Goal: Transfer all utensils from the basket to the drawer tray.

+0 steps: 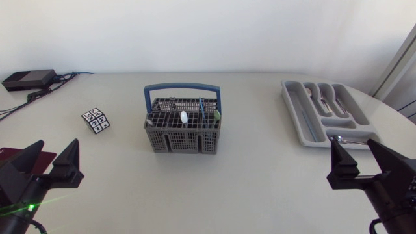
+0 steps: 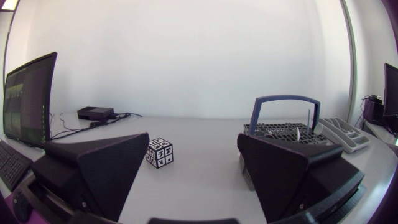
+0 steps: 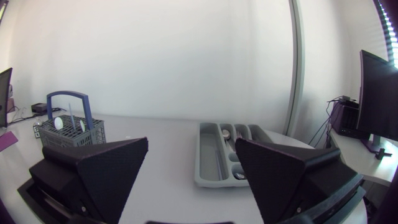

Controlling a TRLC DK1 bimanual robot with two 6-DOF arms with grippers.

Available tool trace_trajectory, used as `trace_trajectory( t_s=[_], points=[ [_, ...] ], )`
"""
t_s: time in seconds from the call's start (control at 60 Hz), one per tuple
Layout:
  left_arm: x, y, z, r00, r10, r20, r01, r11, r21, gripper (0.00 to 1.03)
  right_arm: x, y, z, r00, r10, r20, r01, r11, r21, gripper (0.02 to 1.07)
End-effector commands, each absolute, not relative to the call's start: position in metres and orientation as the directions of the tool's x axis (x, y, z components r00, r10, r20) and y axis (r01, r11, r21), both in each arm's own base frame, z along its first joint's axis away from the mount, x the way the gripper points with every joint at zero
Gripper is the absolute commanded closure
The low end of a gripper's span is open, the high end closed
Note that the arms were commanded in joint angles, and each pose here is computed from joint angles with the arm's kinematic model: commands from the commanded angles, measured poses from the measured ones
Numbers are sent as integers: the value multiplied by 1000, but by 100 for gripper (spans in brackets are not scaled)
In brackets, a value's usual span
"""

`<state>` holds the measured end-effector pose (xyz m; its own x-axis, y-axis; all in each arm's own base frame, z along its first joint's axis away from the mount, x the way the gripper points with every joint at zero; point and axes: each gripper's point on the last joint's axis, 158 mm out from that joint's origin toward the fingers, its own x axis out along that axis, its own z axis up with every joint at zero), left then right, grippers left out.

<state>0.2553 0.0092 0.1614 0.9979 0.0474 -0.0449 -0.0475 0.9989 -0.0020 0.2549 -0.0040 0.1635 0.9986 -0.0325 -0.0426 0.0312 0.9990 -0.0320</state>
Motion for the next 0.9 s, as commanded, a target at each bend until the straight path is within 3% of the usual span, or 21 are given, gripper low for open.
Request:
trace_trajectory(
  t_s=[0.0, 0.3, 0.617, 0.733, 0.883],
  points=[
    [259, 7, 181, 999, 38, -34, -39, 999, -12, 4, 257, -3, 181, 999, -30, -28, 29, 999, -24, 6],
    [275, 1, 197, 994, 18, -110, -20, 1000, -17, 4, 269, 0, 194, 998, -21, -67, 19, 1000, -24, 6],
    [306, -2, 177, 946, 13, -325, -26, 999, -38, 8, 290, 10, 189, 982, 5, -190, -12, 999, -32, 6],
    [318, -6, 162, 879, 6, -477, -18, 1000, -22, 8, 296, 14, 180, 959, 12, -282, -20, 999, -25, 6],
    [329, -20, 152, 820, -41, -571, 31, 999, -26, 7, 300, 22, 160, 894, 33, -446, -64, 996, -56, 6]
  ],
)
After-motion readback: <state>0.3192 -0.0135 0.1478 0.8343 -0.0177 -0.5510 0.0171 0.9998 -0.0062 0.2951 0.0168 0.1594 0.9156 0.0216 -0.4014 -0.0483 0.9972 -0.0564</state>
